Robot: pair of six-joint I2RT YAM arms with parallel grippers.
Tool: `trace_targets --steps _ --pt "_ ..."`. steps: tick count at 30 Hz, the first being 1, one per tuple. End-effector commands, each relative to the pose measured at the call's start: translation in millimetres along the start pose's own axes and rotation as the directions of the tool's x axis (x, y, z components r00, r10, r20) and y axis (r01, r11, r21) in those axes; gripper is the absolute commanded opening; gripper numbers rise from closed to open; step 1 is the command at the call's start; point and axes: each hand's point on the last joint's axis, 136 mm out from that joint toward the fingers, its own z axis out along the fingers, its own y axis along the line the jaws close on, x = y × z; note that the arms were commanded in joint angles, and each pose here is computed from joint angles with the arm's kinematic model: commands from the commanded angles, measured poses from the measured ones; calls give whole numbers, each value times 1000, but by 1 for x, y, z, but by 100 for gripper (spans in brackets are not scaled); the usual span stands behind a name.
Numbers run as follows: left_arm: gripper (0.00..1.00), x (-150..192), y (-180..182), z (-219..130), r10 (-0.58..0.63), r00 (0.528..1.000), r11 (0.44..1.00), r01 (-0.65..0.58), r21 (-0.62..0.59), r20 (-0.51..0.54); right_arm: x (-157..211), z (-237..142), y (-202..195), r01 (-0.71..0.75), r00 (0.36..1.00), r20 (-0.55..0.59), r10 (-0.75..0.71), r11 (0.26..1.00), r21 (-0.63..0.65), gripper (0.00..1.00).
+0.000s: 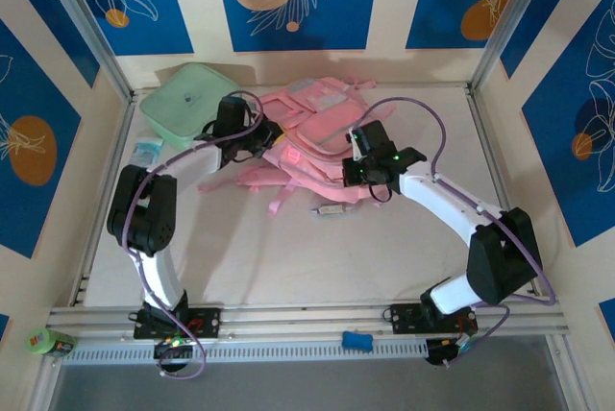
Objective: Pack the student bag
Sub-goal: Zip the student bag at the center of the table.
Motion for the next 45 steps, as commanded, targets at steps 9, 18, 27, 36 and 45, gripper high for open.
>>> trace_targets --steps 9,18,27,36,45 --pt "40 19 4 -32 -67 993 995 59 74 102 -5 12 41 -35 998 -45 32 995 -88 0" --pt "46 105 -25 -7 -203 969 973 184 139 143 6 17 40 -38 997 -64 33 996 -79 0" --pt "39 129 -31 16 -232 951 971 215 104 205 8 19 42 -37 998 -62 32 995 -92 0" --pt "29 131 -7 27 -325 905 946 314 83 274 9 18 44 -20 998 -56 15 995 -95 0" --pt "0 122 4 21 -299 893 953 295 64 336 16 16 34 24 997 -78 -24 1000 -1 0"
